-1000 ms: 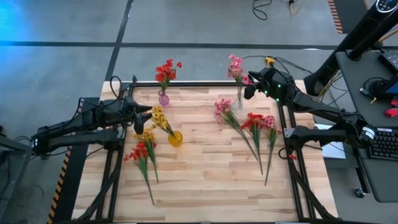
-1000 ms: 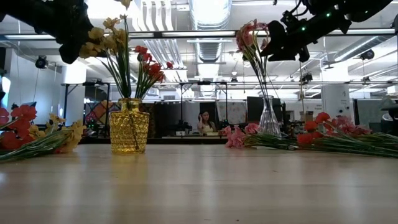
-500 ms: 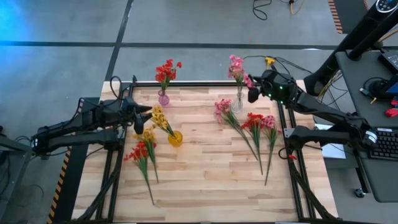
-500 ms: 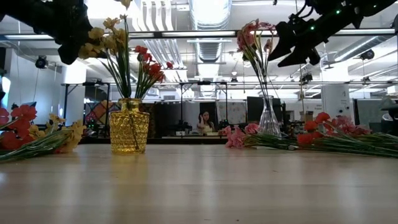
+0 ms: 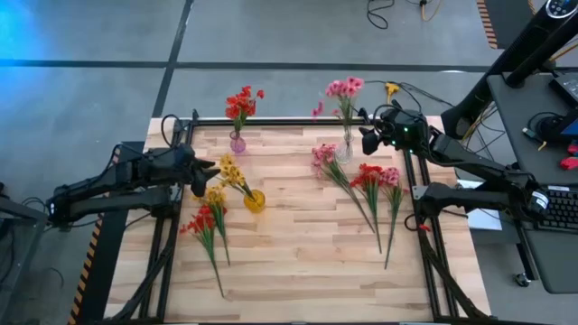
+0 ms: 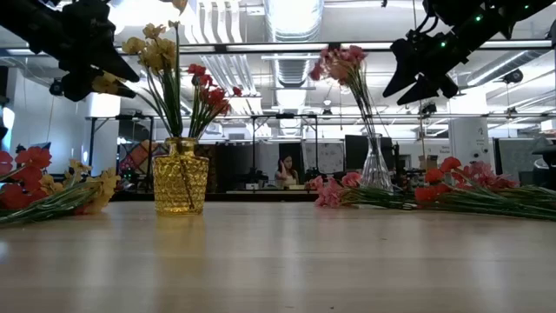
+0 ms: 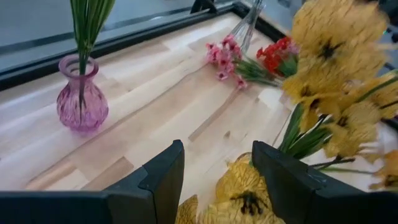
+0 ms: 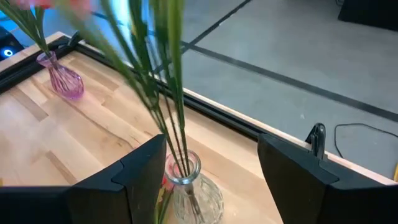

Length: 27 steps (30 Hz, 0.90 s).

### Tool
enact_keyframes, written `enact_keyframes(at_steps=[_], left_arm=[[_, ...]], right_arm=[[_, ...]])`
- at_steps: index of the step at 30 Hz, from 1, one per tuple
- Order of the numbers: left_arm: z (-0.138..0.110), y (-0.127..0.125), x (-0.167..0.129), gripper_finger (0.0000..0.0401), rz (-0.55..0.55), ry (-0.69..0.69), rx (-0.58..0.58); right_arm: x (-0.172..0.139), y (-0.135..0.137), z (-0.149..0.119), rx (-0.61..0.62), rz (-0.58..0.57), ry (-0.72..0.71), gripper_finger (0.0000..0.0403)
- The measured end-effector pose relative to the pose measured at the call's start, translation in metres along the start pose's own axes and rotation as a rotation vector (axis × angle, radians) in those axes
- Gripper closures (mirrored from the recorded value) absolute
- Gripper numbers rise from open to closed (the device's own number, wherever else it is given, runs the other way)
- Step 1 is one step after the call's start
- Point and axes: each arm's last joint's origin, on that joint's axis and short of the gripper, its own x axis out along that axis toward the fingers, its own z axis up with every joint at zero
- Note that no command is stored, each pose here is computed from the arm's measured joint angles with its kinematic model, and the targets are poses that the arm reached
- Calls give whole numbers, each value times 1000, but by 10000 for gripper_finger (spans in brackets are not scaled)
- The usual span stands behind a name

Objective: Sort flowers into vase by color
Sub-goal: Put the left pink flower into the transparent flower vase

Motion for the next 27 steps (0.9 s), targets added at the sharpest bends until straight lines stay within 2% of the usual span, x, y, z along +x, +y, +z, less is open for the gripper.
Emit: enact_keyframes(at_steps=[6, 10, 16, 21, 23, 27], left_arm=[[4, -2, -5, 229, -49, -56, -15], [9, -3, -13, 229, -42, -55, -12], [29, -7, -35, 229, 13, -135, 35], [42, -12, -51, 229, 5, -159, 34], [46, -13, -55, 229, 26, -145, 34], [56, -13, -63, 229, 150, -107, -7]], right_arm=[[0, 0, 0, -1, 0, 0, 159], [0, 0, 0, -1, 9, 2, 159], [0, 1, 0, -2, 21, 5, 163], [-1, 1, 0, 5, 27, 5, 161], [-3, 0, 0, 13, 28, 4, 163], [-6, 0, -3, 41, 45, 31, 167]])
